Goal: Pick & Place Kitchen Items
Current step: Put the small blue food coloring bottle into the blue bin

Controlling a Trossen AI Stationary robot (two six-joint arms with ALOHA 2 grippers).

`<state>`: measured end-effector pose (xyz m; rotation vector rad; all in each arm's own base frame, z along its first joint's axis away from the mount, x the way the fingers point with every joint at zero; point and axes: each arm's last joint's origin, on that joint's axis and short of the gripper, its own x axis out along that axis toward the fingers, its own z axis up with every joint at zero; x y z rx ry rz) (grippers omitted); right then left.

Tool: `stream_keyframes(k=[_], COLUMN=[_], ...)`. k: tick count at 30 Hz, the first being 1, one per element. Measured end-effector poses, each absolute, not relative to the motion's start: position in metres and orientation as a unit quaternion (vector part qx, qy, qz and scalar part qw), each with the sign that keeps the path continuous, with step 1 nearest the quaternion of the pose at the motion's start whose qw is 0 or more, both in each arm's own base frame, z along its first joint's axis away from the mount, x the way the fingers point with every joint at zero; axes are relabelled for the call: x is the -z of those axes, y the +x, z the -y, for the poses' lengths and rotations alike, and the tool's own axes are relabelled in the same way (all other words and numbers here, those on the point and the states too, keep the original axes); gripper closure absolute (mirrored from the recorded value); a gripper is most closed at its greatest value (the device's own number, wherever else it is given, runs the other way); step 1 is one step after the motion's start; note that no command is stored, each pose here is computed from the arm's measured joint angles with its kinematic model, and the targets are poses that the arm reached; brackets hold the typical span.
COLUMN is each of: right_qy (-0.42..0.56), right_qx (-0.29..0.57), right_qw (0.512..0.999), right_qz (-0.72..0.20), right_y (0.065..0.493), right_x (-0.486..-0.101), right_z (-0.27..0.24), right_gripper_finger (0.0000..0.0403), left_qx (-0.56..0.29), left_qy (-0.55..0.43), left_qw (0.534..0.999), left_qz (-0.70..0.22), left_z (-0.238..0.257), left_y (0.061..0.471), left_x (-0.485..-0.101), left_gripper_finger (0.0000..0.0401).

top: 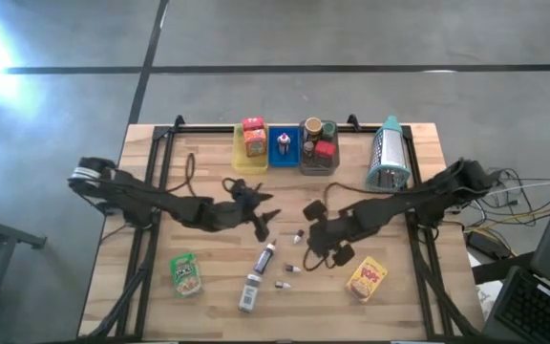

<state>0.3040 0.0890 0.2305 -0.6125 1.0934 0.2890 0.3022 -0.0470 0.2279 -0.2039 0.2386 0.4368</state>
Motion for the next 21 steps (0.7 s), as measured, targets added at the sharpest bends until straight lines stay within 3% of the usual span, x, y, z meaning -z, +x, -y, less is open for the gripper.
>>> stream_keyframes(k=[12,21], right_qy=[-0.344,-0.344], right_qx=[-0.187,-0.218], right_qw=[0.712,0.683], right_qz=[-0.583,-0.607], right_y=[0.359,0.380], right_x=[-0.210,-0.183], right_z=[-0.096,-0.092], right_gripper_finger=[0.0248,0.0209], left_qx=[-0.239,-0.235], left_qy=[-0.102,-0.129], left_qw=[0.964,0.962], left_qz=[-0.060,-0.052], left_z=[0.036,0.032], left_y=[0.244,0.223], left_x=[-0.232,-0.224], left_gripper_finger=[0.0156,0.0158])
